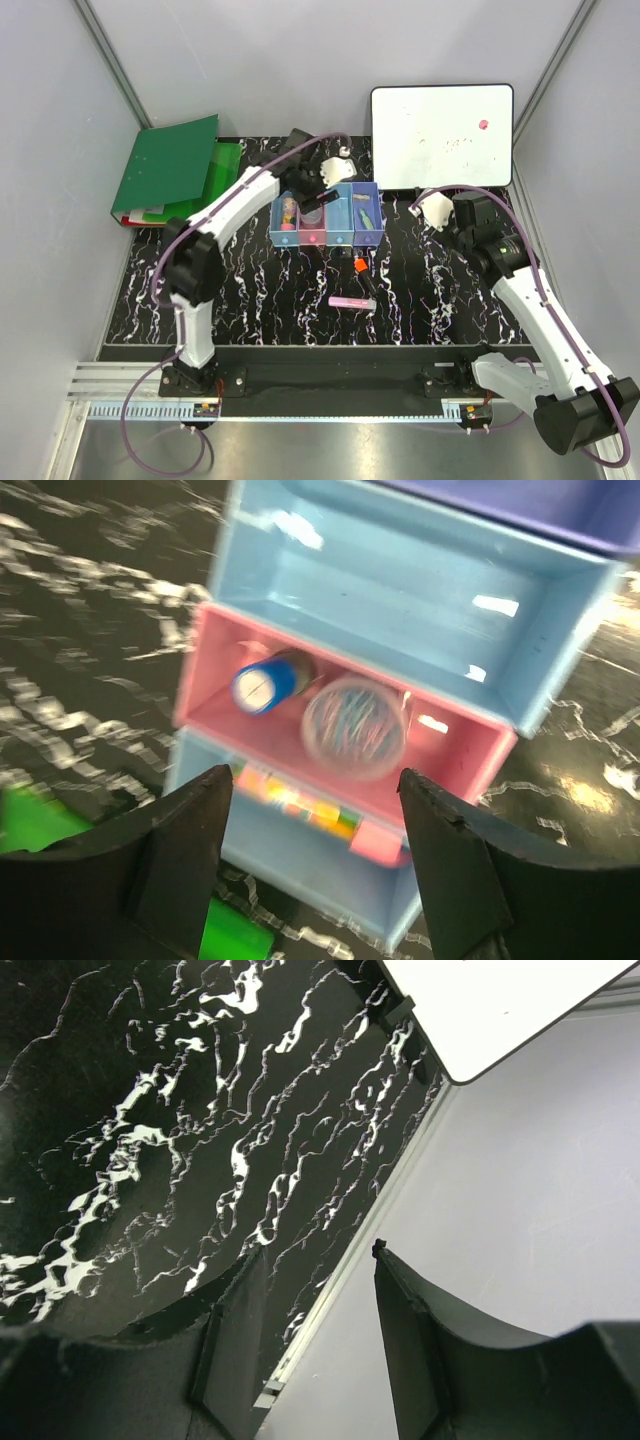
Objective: Sort the stationery into containers
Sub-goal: Place the stationery in the storage box.
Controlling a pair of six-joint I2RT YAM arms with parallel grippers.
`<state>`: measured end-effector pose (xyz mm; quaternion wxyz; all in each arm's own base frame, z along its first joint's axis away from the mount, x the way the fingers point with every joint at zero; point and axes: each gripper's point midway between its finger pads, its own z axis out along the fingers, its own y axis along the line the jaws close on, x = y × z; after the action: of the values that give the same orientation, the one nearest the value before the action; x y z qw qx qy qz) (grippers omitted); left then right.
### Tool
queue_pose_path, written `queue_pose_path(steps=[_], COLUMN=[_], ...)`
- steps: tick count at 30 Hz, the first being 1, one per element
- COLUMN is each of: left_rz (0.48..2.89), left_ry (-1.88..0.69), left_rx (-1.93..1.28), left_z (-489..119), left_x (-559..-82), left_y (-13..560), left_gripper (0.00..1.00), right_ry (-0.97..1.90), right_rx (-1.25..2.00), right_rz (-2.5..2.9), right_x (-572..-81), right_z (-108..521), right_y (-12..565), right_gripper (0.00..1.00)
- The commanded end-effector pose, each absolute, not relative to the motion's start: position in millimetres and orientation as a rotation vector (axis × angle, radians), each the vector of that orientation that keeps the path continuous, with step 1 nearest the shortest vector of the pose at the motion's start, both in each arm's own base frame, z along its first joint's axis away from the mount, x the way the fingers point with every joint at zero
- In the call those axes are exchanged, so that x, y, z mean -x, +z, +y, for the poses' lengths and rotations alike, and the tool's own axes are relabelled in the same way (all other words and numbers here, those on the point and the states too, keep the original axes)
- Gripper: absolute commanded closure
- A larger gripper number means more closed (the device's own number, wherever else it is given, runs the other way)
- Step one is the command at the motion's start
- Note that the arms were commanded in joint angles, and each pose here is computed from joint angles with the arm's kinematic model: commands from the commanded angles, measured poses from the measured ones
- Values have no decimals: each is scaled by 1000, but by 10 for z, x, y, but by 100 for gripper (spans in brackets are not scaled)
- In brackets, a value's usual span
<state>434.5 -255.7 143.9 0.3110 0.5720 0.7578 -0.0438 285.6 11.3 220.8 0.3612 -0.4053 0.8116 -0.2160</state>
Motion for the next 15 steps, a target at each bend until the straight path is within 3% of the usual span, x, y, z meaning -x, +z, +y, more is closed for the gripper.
queue_pose_path(steps=[1, 9, 12, 15], left_rz=[1786, 1707, 1716, 1735], left_ry=[-117, -268, -275, -286], left_rx=[-1479, -1600, -1622, -1612], left_z=[-2538, -2417, -2310, -2235], left_x=[-4010, -2934, -2674, -2546], left_y=[2329, 2223, 2096, 2027], left_gripper=[27, 11, 2, 1], right_ry=[-441, 122, 208, 238], right_rx=[984, 1012, 1072, 1153], right_rz=[2111, 2313, 2349, 2346], right_x=[-2796, -2421, -2345, -2325], right_z=[218, 899, 1099, 1286], right_y=[2304, 1705, 1490, 1322], right_gripper=[46, 48, 48, 48])
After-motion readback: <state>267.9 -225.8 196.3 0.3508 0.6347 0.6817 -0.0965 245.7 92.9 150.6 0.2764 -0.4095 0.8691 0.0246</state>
